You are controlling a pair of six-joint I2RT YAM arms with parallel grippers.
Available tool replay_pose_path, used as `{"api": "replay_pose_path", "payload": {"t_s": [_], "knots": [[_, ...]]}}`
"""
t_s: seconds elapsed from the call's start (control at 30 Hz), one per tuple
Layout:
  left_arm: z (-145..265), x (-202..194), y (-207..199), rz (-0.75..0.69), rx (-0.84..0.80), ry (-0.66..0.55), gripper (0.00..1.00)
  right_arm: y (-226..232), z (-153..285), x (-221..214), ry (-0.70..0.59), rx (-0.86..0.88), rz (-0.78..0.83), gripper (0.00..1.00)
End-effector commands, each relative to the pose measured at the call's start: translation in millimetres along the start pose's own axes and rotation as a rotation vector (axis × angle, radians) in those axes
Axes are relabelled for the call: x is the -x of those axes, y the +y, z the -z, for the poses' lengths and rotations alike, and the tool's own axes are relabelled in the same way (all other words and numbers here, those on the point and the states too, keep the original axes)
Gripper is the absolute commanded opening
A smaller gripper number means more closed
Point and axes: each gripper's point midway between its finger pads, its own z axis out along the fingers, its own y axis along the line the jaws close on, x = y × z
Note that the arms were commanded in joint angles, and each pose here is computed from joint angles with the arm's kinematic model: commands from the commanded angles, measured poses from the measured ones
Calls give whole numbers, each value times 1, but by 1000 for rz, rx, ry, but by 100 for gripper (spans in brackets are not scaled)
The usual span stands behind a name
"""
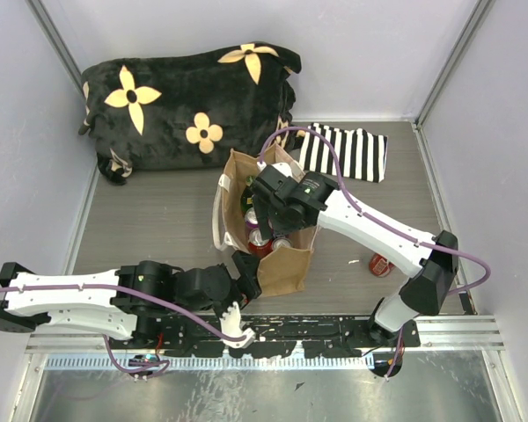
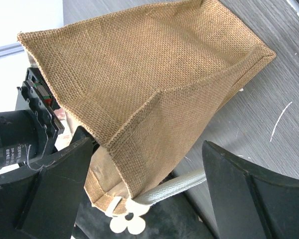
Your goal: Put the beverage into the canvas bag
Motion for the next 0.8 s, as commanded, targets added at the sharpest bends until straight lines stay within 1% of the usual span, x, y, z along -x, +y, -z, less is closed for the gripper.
{"api": "replay_pose_path", "payload": {"t_s": [0.0, 0.2, 0.37, 0.47, 0.6, 0.77], "knots": [[6, -5, 3, 25, 40, 8, 98, -5, 22, 20, -87, 0, -25, 82], [13, -4, 22, 24, 124, -4, 98, -4, 28, 25, -106, 16, -44, 82], [18, 3, 54, 50, 251, -27, 98, -6, 39, 30, -121, 20, -52, 82], [13, 6, 65, 70, 286, -25, 98, -8, 47, 32, -132, 23, -62, 82], [-1, 2, 85, 121, 362, 11, 98, -7, 70, 49, -217, 66, -102, 82], [-30, -26, 92, 251, 352, 101, 98, -16, 98, 73, -326, 60, -147, 82]]}}
